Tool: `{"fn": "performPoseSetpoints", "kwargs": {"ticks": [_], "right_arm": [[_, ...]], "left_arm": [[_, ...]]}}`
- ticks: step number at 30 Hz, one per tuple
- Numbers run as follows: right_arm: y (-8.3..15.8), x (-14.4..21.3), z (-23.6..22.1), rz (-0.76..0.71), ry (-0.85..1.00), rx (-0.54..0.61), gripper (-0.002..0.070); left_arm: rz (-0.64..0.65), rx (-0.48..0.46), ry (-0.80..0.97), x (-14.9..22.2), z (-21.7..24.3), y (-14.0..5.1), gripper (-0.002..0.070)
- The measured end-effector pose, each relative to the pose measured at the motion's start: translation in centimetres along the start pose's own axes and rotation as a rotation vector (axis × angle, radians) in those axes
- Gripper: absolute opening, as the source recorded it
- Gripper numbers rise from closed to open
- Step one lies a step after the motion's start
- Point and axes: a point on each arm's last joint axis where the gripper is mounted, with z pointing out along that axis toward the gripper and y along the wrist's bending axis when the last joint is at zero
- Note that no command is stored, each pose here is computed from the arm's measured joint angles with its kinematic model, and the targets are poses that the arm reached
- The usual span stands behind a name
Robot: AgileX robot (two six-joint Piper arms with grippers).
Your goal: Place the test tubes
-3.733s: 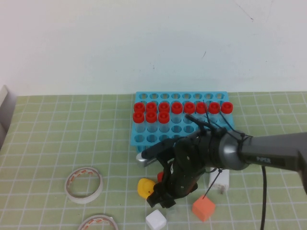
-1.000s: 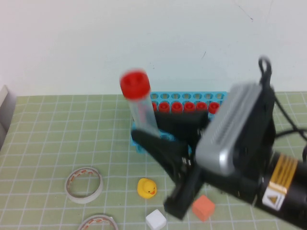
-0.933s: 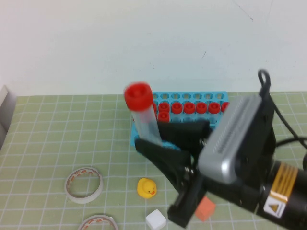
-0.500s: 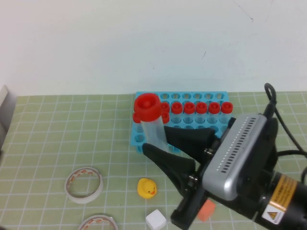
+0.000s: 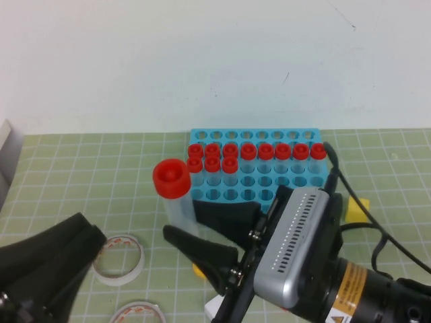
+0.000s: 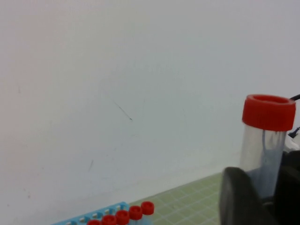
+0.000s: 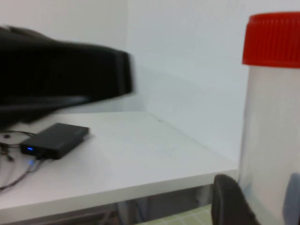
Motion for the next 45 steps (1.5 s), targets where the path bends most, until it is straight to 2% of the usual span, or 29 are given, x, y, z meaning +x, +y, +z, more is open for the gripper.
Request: {"fn": "performPoseSetpoints", "kwargs": {"ticks": [4,6,7,10,18,22,29,39,42,45], "right_arm": [[0.2,0.5,0.2,0.052,0.010,-0.025,0.0237],[0.4,1.1,0.3,0.068,0.024,-0.042,0.0237],[0.6,1.3,0.4,0.075,0.032,-0.056,0.0237],[0.9,2.0,0.9,0.086,0.050,-0.099,0.0237],[1.4,1.7,2.1,0.059,0.029,-0.171,0.0237],[1.7,2.1,2.1,0.028,0.076,-0.205,0.0237],[2.3,2.3,2.0,-0.030,0.095,-0.276,0.0237],[2.5,2.4,1.9,-0.066,0.096,-0.309,0.0237],[2.6,2.4,1.9,-0.069,0.097,-0.314,0.0237],[2.6,2.4,1.9,-0.070,0.097,-0.314,0.0237]], "left_arm": [[-0.016,0.033,-0.001,0.1,0.3,-0.1,0.0333],[-0.015,0.057,-0.007,0.1,0.4,-0.3,0.0413],[-0.017,0.068,-0.009,0.1,0.4,-0.3,0.0447],[-0.022,0.081,0.003,0.3,0.6,-0.3,0.0481],[-0.086,0.085,0.048,0.9,1.0,-0.2,0.0492],[-0.091,0.084,0.047,0.8,1.0,-0.2,0.0494],[-0.124,0.036,0.075,1.1,1.0,0.3,0.0494],[-0.110,0.083,0.120,1.5,1.0,-0.2,0.0494],[-0.100,0.111,0.132,1.6,1.0,-0.4,0.0477],[-0.096,0.127,0.134,1.6,0.9,-0.6,0.0424]]}}
